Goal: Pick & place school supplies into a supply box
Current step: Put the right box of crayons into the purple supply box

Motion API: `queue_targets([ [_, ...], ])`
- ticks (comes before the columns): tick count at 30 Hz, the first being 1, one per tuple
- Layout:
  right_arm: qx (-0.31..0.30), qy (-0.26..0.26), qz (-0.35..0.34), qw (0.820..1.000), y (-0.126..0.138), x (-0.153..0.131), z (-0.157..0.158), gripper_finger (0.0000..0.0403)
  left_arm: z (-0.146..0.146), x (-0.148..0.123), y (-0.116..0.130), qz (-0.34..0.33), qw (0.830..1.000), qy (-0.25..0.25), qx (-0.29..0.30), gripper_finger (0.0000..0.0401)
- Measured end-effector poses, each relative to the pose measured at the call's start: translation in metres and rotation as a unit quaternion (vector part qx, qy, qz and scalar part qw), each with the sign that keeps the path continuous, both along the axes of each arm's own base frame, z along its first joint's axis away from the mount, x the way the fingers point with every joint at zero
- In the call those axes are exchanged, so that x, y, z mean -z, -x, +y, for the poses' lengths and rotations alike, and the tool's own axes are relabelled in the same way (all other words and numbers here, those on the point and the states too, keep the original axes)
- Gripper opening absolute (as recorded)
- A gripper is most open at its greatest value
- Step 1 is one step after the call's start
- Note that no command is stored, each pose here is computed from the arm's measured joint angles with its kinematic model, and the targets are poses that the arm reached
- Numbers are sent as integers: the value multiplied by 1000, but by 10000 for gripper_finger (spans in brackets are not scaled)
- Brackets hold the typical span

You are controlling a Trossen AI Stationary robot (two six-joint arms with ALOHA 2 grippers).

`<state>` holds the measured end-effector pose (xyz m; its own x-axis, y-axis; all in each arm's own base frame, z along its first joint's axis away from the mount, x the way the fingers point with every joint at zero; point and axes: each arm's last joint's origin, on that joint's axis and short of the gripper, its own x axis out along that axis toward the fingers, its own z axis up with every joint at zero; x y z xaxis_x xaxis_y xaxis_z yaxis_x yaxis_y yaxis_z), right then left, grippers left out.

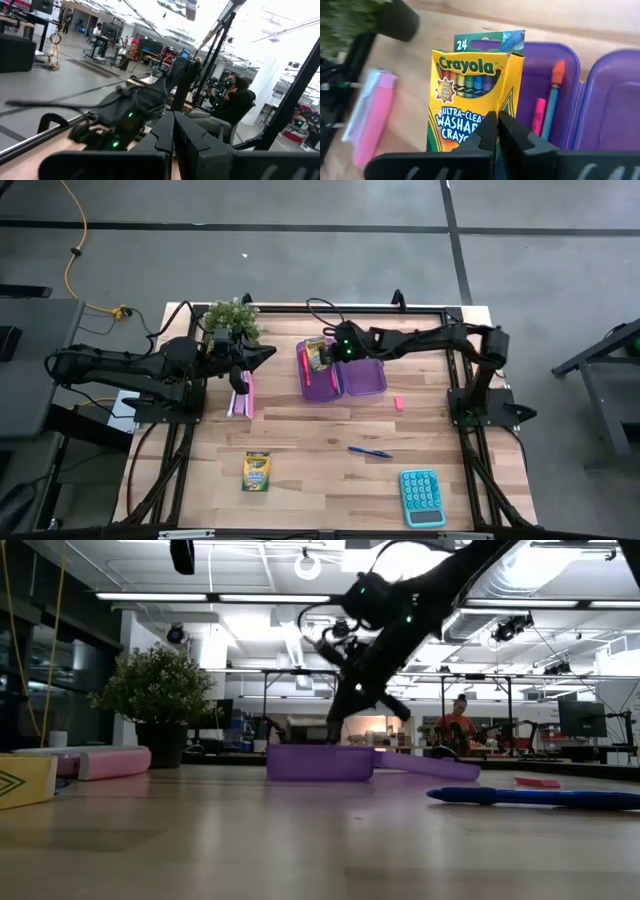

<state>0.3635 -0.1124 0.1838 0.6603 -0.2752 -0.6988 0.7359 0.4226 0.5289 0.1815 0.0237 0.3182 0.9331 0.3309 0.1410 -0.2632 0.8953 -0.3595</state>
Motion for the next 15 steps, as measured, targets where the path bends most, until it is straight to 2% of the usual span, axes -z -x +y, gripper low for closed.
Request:
queue_targets([
  [6, 30, -31, 16, 999, -5, 23, -4, 0, 0, 0, 0, 0, 1000, 1, 0, 0],
  [15, 31, -41, 17, 999, -7, 30, -4, 0, 0, 0, 0, 1, 1000, 1, 0, 0],
])
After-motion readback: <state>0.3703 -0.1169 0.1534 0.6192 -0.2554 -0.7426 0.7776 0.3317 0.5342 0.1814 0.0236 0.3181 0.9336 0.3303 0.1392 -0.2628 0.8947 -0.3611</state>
